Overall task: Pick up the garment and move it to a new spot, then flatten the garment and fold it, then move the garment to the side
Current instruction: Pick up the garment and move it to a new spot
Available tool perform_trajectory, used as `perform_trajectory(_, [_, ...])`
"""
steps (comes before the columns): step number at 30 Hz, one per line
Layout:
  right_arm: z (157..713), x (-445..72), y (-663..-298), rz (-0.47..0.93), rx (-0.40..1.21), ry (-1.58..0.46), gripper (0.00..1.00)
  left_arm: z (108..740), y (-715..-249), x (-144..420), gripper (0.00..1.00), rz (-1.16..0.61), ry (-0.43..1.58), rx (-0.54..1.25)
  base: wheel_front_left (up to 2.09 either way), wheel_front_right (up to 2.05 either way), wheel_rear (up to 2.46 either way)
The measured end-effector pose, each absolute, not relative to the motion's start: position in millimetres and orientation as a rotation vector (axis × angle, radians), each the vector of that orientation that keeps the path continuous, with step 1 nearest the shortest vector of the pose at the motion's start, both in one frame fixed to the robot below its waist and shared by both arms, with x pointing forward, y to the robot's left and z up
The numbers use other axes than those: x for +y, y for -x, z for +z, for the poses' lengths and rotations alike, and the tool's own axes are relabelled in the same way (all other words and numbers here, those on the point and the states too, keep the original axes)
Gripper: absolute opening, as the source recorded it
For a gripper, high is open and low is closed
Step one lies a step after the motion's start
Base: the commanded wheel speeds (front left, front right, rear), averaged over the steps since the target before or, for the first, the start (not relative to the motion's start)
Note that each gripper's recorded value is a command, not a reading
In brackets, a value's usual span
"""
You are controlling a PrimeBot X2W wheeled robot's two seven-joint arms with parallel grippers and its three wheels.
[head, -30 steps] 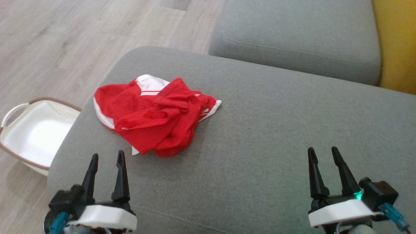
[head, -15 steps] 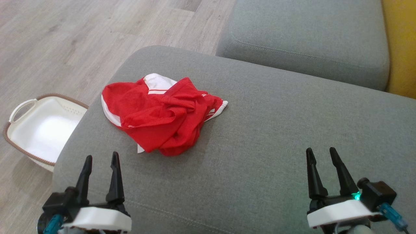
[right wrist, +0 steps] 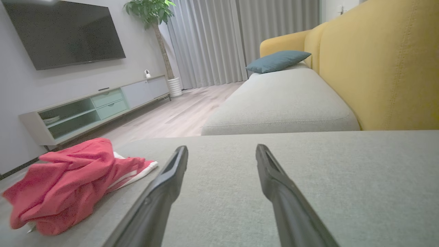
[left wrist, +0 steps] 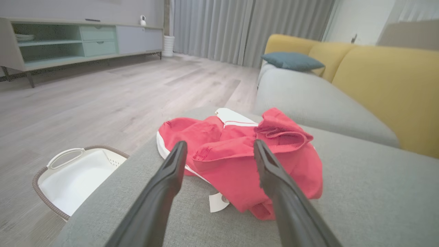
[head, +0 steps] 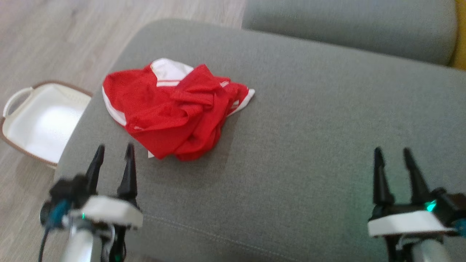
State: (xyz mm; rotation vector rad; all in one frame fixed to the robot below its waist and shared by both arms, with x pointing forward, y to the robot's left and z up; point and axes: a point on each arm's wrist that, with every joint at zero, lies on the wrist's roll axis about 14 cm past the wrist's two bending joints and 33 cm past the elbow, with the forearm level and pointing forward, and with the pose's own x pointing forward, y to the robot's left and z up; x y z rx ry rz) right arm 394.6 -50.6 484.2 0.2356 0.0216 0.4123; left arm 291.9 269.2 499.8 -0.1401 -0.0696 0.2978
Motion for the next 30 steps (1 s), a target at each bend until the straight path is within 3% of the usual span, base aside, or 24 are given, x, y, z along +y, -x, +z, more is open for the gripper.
perform_trajectory(9, [473.8, -81.5, -443.9, 0.308, -0.005, -0.175, 1.00, 457.2, -379.7, 276.9, 1.00, 0.134, 0.032, 0.271, 0.00, 0.00, 0.00])
perform_trajectory(18, [453.7, -97.5, -460.2, 0.261, 0.043, -0.154, 1.00, 405.4, -411.9, 271.9, 1.00, 0.032, -0.034, 0.535, 0.00, 0.00, 0.00])
perform_trajectory(26, [444.6, -102.1, -464.0, 0.249, 0.063, -0.151, 1.00, 377.9, -419.8, 273.3, 1.00, 0.003, -0.048, 0.666, 0.00, 0.00, 0.00])
perform_trajectory(27, [444.8, -102.6, -464.4, 0.248, 0.062, -0.151, 1.00, 376.6, -420.6, 273.2, 0.43, 0.003, -0.043, 0.670, 0.00, 0.00, 0.00])
perform_trajectory(28, [445.2, -103.0, -465.0, 0.246, 0.061, -0.151, 1.00, 375.4, -421.5, 272.5, 0.00, 0.000, -0.042, 0.675, 0.00, 0.00, 0.00])
perform_trajectory(30, [447.0, -103.5, -466.3, 0.244, 0.058, -0.151, 1.00, 377.1, -424.2, 272.0, 0.00, 0.001, -0.034, 0.656, 0.00, 0.00, 0.00])
